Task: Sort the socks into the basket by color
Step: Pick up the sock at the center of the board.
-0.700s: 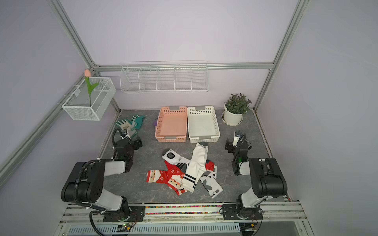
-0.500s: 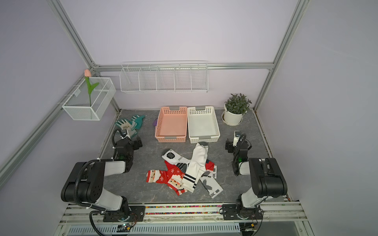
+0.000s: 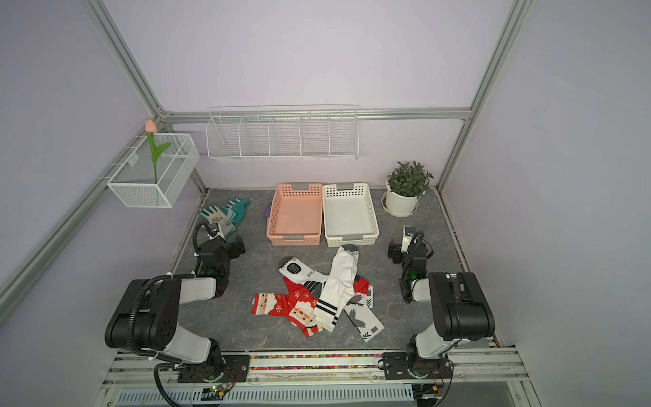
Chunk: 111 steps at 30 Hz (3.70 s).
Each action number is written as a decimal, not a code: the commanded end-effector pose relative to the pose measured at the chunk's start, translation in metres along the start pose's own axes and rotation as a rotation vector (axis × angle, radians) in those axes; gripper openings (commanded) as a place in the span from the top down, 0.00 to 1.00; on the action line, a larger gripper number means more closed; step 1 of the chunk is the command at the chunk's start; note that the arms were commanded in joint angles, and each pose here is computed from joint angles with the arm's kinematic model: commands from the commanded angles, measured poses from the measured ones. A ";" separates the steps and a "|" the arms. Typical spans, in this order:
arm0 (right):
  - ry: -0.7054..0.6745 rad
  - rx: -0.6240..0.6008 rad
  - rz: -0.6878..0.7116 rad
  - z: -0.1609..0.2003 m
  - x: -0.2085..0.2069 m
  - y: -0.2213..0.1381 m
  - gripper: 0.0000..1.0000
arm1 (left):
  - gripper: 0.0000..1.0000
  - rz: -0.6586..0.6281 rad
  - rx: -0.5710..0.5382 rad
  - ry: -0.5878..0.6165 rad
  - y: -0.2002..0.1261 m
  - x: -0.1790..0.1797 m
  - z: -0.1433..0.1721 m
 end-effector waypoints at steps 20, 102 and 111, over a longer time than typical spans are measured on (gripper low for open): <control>0.037 -0.133 0.077 -0.022 -0.016 -0.033 0.11 | 0.01 -0.144 -0.005 -0.073 -0.014 0.028 -0.013; 0.316 0.936 -0.368 -0.010 0.125 -0.233 0.05 | 0.01 0.255 0.260 -0.301 -0.122 -0.037 -0.162; 0.332 0.967 -0.400 0.017 0.159 -0.226 0.40 | 0.00 0.305 0.294 -0.286 -0.117 -0.048 -0.158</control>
Point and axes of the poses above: each gripper's point midway between its finger pads, its own y axis out along the fingers, its own x axis along the line the jaws close on, z = x × y, the point moved 1 cm from there along -y, back along the fingers, and after that the axes turned 6 degrees about y, right-handed, at the moved point
